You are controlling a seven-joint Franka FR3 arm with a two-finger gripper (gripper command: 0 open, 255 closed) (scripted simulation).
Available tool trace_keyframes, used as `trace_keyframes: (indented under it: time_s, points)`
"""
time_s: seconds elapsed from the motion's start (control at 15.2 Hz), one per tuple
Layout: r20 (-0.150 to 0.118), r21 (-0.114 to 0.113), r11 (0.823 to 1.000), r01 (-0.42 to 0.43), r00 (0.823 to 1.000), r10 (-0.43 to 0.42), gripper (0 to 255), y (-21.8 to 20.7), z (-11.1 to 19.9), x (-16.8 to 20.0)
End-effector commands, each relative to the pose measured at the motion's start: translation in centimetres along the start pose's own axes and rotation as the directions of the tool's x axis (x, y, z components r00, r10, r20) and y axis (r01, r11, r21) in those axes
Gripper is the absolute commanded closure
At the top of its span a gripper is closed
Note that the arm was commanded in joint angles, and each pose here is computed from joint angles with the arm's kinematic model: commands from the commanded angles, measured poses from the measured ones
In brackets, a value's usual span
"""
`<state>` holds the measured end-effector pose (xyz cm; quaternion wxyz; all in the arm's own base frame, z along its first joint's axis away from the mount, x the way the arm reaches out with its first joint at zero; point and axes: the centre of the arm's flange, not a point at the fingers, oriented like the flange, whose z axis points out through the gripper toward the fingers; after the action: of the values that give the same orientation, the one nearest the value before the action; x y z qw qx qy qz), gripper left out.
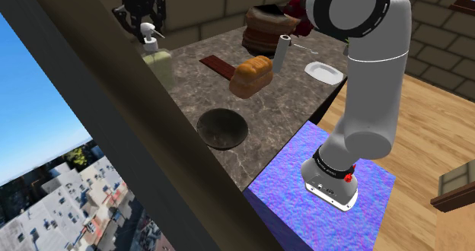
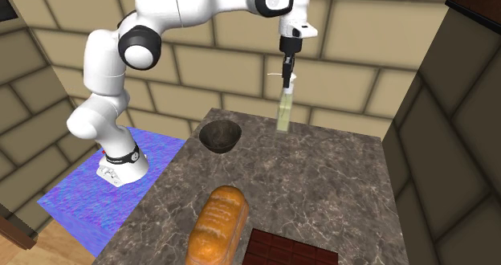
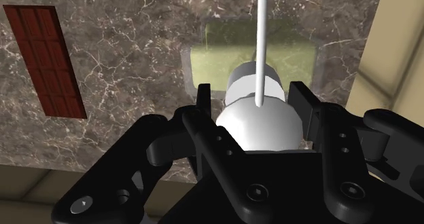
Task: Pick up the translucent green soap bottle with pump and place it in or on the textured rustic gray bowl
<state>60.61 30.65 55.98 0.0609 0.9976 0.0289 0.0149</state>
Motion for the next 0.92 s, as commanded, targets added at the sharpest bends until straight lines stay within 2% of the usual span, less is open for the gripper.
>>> trace_keyframes:
  time_s: [0.0,0.2,0.86]
  points:
    - [0.0,0.0,1.0,0.0,1.0,0.0,255,0.1,-1.1,0.1]
    - [0.0,0.0,1.0,0.0,1.0,0.0,255,0.3,-2.4,0.1]
    - [0.0,0.0,1.0,0.0,1.0,0.0,255,4.2,-6.7,-11.8]
